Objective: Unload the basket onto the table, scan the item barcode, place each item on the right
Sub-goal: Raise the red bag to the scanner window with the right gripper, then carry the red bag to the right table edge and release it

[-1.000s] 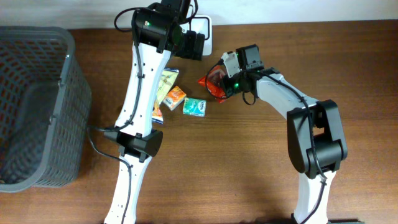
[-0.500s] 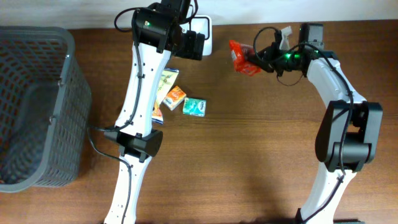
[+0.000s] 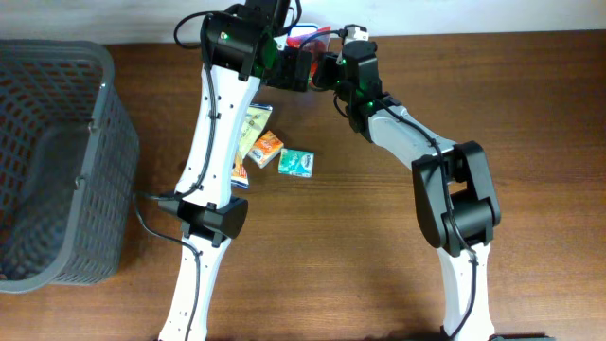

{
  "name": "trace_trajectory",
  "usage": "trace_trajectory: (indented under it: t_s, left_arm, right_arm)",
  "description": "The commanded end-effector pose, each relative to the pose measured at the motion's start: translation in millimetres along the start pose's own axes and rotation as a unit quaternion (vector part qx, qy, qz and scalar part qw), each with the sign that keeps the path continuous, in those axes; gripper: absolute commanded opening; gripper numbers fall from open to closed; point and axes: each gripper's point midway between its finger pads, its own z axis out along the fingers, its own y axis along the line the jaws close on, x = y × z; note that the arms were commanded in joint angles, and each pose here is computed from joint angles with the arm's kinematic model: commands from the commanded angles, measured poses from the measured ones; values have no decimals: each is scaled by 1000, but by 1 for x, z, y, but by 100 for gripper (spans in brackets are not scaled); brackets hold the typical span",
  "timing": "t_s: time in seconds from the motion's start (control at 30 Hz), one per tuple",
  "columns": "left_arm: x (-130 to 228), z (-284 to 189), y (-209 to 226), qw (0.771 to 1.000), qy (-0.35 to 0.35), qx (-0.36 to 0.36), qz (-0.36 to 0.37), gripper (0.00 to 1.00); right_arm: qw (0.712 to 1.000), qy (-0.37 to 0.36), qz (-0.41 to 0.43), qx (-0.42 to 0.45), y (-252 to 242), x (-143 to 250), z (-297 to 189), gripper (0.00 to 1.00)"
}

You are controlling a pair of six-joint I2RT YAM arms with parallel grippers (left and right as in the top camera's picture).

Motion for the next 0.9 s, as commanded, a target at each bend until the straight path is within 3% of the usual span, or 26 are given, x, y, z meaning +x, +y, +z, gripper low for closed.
trace_trajectory:
  t_s: [0.0,0.13,0.27,0.33,0.43,0.5,0.57,0.67,0.7,0.77,0.87]
  left_arm:
    - [0,0,1,1000,0,-2,-5,99]
    - [0,0,1,1000,0,-2,-5,99]
    - [0,0,1,1000,0,-2,-5,99]
    - [0,0,1,1000,0,-2,-5,99]
    - [0,0,1,1000,0,-2,-5,99]
    - [0,0,1,1000,0,-2,-5,99]
    - [0,0,1,1000,0,-2,-5,99]
    - [0,0,1,1000,0,-2,-5,99]
    - [0,0,1,1000,0,-2,-5,99]
    - [0,0,1,1000,0,-2,-5,99]
    - [0,0,1,1000,0,-2,-5,99]
  right_arm:
    - [999,-31,-16,-2,-3,-26,-3,4]
    - [999,-51,6,6,-48,-97,-46,4]
    - [988,-44,70,131,-164,-150,-125,4]
    - [956,-4,145,255,-272,-134,-185,4]
    - [905,17,198,376,-366,-116,-266,4]
    - [892,29,189,411,-403,-112,-308,4]
    - [849,23,209,485,-451,-105,-373,4]
    - [834,31,194,516,-478,-101,-416,4]
    - [824,26,203,529,-488,-98,-435,21]
    - [813,21,217,540,-498,-94,-455,83]
    - [816,36,237,527,-486,-88,-464,100]
